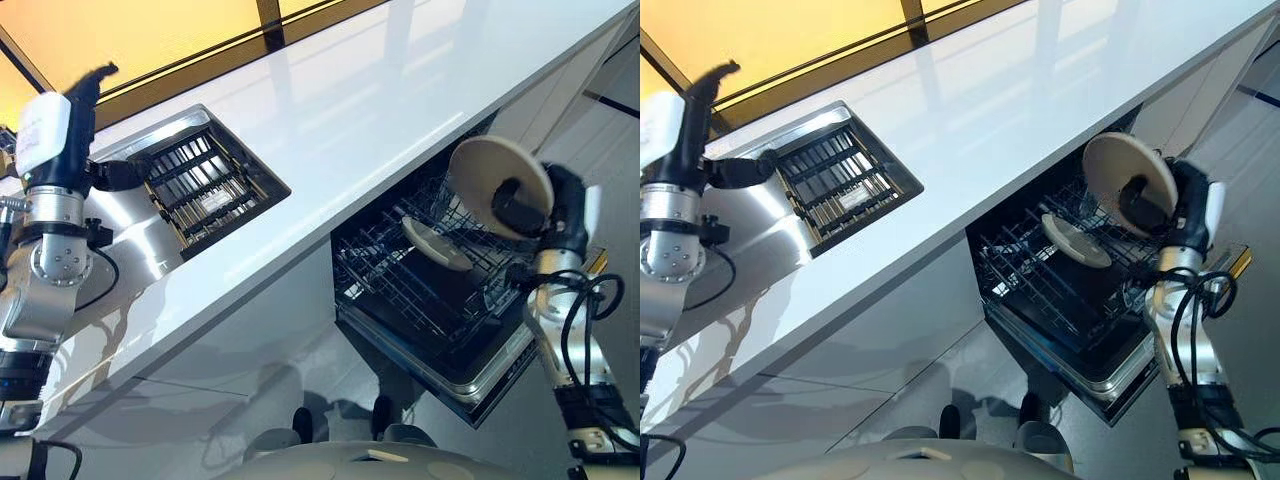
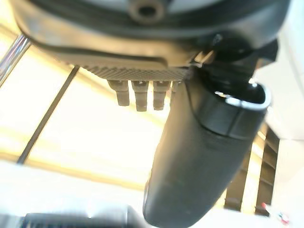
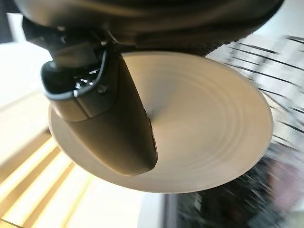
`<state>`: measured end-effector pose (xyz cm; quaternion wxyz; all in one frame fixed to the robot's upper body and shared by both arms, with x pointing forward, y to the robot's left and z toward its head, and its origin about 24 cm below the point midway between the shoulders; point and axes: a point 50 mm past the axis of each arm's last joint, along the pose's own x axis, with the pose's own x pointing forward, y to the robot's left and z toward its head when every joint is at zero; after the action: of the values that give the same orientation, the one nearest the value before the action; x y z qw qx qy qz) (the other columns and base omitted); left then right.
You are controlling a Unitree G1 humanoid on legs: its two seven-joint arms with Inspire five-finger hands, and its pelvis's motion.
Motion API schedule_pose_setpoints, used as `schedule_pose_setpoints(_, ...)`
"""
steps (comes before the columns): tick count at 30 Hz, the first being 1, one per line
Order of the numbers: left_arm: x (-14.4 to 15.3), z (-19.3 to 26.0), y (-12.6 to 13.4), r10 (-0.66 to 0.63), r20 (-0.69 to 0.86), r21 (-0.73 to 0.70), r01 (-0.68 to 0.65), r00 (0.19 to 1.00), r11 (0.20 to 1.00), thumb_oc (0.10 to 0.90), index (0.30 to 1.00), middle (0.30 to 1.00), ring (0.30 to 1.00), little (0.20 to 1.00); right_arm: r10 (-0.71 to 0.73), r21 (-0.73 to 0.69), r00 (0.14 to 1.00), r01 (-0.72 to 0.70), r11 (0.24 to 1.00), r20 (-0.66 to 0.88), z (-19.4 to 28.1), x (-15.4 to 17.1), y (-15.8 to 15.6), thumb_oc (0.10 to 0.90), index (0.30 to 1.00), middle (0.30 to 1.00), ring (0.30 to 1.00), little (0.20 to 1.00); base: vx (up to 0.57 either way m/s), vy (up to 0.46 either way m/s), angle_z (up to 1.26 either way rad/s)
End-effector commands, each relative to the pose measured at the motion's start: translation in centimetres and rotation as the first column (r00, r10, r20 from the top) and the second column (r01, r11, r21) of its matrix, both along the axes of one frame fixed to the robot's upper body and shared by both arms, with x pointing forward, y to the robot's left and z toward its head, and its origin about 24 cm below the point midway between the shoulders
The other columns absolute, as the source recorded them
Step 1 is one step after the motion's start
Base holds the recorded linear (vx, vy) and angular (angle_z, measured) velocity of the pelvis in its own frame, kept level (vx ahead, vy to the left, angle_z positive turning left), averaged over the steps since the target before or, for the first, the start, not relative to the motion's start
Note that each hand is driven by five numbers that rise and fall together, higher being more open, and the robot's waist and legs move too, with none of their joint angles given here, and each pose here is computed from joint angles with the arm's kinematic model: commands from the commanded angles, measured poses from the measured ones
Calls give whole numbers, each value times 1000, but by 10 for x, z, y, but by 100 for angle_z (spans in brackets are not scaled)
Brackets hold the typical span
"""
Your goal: Pick up plates and place into dishwasher.
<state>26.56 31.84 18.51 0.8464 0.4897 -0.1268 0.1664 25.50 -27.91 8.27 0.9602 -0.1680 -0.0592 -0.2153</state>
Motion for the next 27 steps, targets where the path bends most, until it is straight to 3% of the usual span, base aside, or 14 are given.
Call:
schedule_pose_setpoints(1,-13,37,25,52,154,-62,-43,987,997,800,900,900,900,900,118,-157,974,-88,984,194,48,4,8,100,300,300,300,200,0,0,0)
schedule_pose_setpoints(14,-40,5,47,143,89,-116,-133,986,984,800,900,900,900,900,255,-137,960,-239,961,115,32,-21,21,100,300,300,300,200,-6,11,-1)
schedule_pose_setpoints(27,-44,-18,38,135,87,-198,-115,987,973,800,900,900,900,900,306,-241,941,-266,933,146,37,-25,43,100,300,300,300,200,-2,5,-1)
